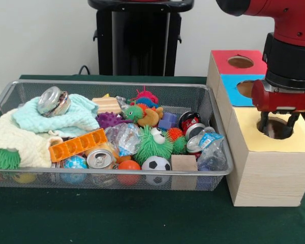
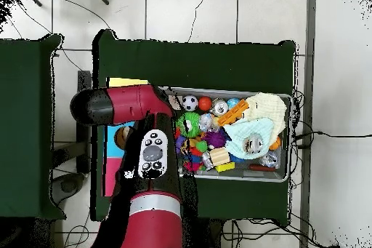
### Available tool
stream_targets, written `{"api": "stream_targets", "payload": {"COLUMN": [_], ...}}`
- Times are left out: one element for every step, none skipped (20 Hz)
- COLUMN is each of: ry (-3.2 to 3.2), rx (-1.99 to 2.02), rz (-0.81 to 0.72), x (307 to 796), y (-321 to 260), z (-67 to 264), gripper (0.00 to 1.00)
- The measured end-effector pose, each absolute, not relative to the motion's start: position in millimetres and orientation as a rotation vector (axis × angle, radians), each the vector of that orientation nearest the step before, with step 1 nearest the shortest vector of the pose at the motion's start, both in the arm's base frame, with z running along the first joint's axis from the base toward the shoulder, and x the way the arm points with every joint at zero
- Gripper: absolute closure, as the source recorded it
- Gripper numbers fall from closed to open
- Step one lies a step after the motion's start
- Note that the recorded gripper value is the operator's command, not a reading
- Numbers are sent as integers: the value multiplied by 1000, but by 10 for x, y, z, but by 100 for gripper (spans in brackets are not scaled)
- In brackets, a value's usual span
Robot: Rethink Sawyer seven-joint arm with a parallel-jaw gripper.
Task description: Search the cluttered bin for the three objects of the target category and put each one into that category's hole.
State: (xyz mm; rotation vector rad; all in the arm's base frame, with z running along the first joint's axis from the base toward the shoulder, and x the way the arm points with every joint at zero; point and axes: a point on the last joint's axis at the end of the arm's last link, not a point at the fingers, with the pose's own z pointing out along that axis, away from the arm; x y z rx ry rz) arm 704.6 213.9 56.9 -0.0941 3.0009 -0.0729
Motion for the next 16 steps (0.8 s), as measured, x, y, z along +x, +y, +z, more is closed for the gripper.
{"api": "stream_targets", "payload": {"ry": [3002,3002,3002,3003,3003,3003,3003,3003,3003,3003,3003,3003,3003,3003,3005,3008], "rx": [-93,-91,-90,-89,-88,-88,-88,-88,-88,-88,-88,-87,-87,-87,-84,-80], "rz": [-70,-68,-65,-63,-62,-61,-60,-60,-58,-58,-57,-57,-56,-56,-54,-52], "x": [7047,7047,7047,7048,7048,7048,7049,7049,7049,7049,7049,7049,7048,7047,7045,7043], "y": [2137,2136,2135,2133,2133,2133,2134,2134,2137,2138,2138,2137,2137,2136,2127,2122], "z": [570,571,573,574,574,574,575,574,575,576,578,580,585,591,627,661], "gripper": [0,0,0,0,0,0,0,0,0,0,0,0,0,0,0,0]}}
